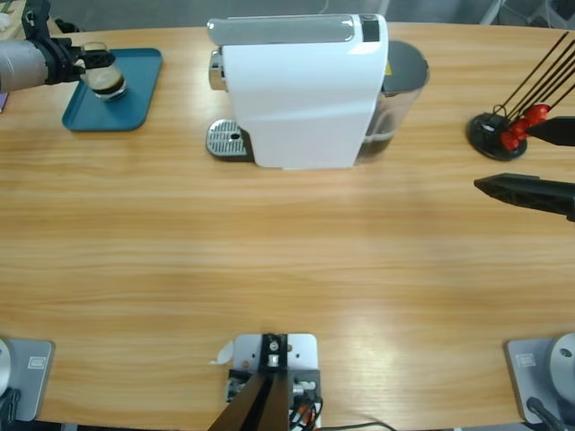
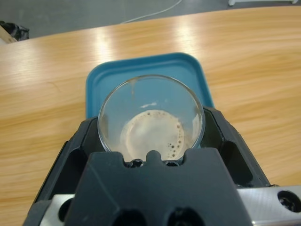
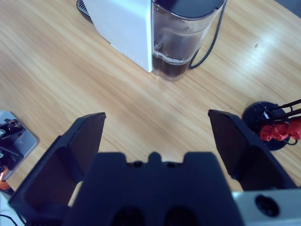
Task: Pour coffee
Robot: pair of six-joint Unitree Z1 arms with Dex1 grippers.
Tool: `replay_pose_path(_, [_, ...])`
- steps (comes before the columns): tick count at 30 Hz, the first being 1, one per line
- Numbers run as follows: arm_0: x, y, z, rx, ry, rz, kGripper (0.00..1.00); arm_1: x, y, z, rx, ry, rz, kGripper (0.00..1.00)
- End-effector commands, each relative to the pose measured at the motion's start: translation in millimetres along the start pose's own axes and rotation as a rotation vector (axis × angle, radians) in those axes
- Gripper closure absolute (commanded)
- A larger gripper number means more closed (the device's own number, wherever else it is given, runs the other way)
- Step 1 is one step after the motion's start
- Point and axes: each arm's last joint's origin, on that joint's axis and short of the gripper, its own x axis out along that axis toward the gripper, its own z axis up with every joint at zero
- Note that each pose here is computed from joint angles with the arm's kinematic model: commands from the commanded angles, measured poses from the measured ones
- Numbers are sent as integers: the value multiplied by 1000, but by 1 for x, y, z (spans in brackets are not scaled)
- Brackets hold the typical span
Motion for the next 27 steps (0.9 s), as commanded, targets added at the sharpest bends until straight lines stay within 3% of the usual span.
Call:
replay_pose_path(1, [20,5,-15,-9,48,25,971,12,2,-9,-16,57,20,18])
replay_pose_path(5, [22,7,-17,-9,54,32,952,11,2,-10,-16,53,19,14])
replay_pose_path(6, [21,8,-16,-7,51,31,728,11,2,-10,-16,53,18,10])
replay_pose_path(7, [20,7,-15,-5,45,31,338,11,2,-10,-16,51,17,4])
replay_pose_path(8, [19,6,-15,1,40,28,118,10,2,-10,-16,48,14,1])
replay_pose_path(9, [17,5,-13,11,32,24,49,9,1,-11,-17,44,8,0])
replay_pose_path(17, [-30,-4,3,85,-55,3,10,4,1,-13,-17,26,-11,0])
replay_pose_path(23, [-83,2,-6,46,23,58,4,-3,0,-15,-14,-5,-25,0])
replay_pose_path(27, [-131,1,-1,16,146,61,4,-3,0,-15,-14,-6,-36,0])
